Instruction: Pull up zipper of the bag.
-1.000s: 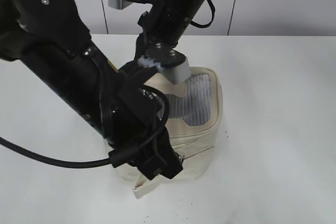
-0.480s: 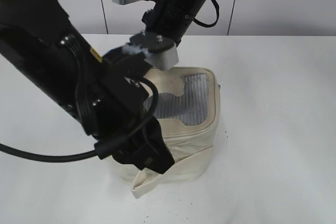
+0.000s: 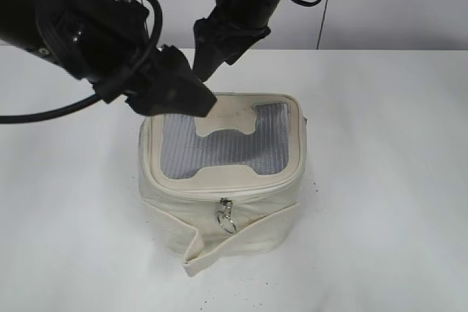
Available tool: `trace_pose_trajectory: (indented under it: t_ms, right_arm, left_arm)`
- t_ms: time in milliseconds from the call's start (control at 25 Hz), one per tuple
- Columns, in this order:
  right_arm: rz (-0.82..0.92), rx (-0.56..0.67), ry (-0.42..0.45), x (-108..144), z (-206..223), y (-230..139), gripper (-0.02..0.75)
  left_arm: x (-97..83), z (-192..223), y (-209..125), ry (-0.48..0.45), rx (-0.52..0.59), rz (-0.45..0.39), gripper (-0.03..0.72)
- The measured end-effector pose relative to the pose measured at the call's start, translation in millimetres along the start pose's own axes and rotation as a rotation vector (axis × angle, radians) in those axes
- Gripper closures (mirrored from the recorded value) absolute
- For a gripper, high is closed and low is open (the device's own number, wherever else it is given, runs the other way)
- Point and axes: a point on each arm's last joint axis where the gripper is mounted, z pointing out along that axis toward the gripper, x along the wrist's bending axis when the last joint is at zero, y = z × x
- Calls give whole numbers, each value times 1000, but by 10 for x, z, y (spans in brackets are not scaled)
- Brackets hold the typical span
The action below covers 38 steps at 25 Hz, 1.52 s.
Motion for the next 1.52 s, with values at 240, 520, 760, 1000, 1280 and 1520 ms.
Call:
trace_pose_trajectory:
  t_ms: [240,520,760,1000,1280,1520]
  right_arm:
    - [143,-12,-71,-405,-209,-152,170]
    - [275,-77,-149,-830,-671,-365,170]
    - [365,-104,-192,-963,-966,-529,170]
    - [429,-42,-201,-916,-993,-736,170]
    - [455,-15,-213,-755,-1123,-876,170]
    - [472,-3,-208,-631,-1197,-972,170]
  left_arm:
    - [513,189,121,87,18,-71,183]
    - [774,587,416,66,27,-11,181]
    - [834,930,585,-85,63,0,180]
    - [788,1215,632,-164,111,67,180]
    - [786,1405,559,-196,179,94,180]
    - [797,1519,484,-227,218,77,180]
